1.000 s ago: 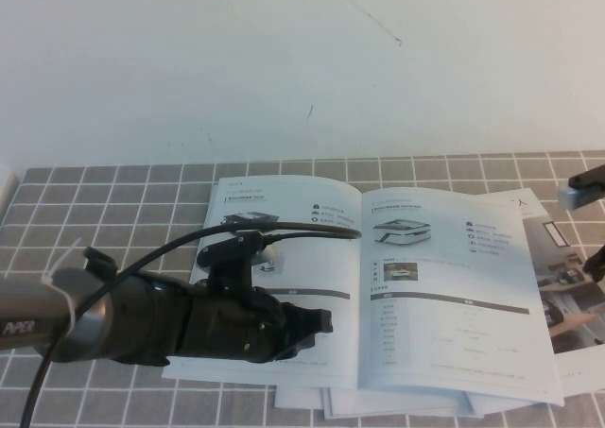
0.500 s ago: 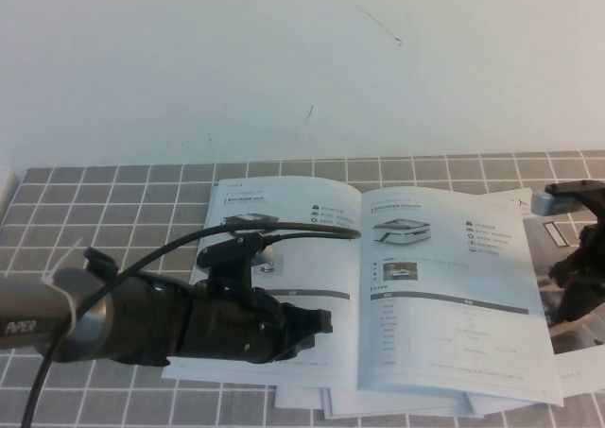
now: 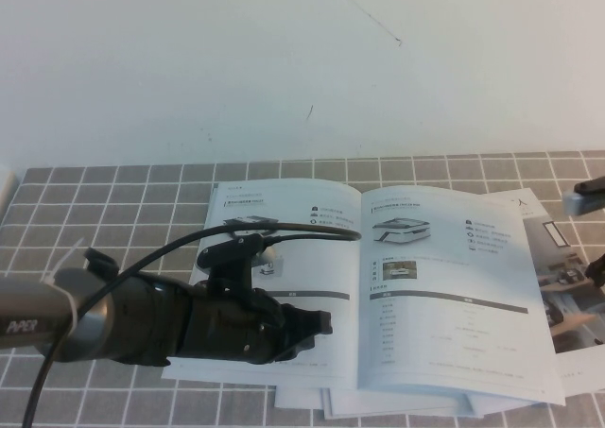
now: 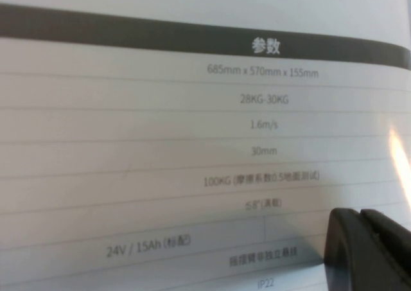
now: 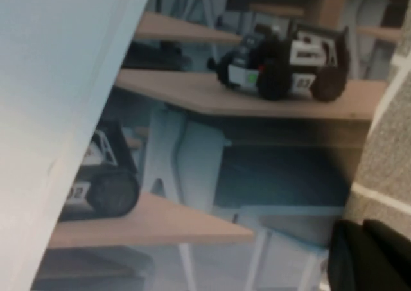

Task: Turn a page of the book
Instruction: Open the closed book

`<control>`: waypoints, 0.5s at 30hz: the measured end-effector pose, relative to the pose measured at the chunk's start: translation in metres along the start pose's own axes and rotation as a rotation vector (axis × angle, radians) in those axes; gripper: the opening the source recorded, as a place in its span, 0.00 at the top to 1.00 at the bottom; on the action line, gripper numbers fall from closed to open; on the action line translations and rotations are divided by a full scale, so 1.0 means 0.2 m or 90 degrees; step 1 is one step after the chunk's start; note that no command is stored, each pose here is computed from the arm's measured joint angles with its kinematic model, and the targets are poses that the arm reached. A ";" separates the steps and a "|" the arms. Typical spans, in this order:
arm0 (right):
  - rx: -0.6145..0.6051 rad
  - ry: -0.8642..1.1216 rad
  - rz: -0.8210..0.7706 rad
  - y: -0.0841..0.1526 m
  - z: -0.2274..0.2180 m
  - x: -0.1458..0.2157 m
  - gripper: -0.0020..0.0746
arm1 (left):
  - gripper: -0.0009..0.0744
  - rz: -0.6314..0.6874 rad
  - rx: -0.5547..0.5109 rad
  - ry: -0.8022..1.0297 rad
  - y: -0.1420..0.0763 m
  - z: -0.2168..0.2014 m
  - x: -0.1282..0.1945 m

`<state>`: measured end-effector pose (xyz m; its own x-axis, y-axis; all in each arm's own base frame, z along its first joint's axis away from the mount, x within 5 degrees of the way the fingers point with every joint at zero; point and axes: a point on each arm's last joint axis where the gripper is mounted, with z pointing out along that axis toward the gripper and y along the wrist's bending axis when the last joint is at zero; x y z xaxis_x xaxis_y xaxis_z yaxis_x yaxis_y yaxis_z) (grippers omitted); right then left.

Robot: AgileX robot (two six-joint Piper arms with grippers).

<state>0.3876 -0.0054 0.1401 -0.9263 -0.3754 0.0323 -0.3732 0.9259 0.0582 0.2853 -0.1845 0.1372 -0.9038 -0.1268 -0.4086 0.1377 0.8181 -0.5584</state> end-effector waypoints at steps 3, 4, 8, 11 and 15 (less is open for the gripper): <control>-0.007 0.015 0.003 0.00 0.04 -0.01 0.98 | 0.99 -0.003 0.000 -0.001 0.00 0.00 0.00; -0.008 0.014 0.004 0.00 0.04 -0.01 0.98 | 0.99 0.000 0.000 -0.001 0.00 0.00 0.00; -0.033 0.015 0.011 0.01 0.04 -0.01 0.98 | 0.99 0.011 0.001 -0.001 0.00 0.00 0.00; -0.088 0.013 0.007 0.04 0.05 -0.01 0.98 | 0.99 0.014 0.001 -0.001 0.00 0.00 0.00; -0.166 0.003 0.006 0.13 0.06 -0.04 0.98 | 0.99 0.015 0.002 0.000 0.00 0.00 0.00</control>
<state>0.3845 0.0213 0.1284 -0.9293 -0.3674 0.0386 -0.3379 0.8876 0.3131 0.2853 -0.1848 0.1374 -0.9001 -0.1076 -0.4222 0.1606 0.8189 -0.5511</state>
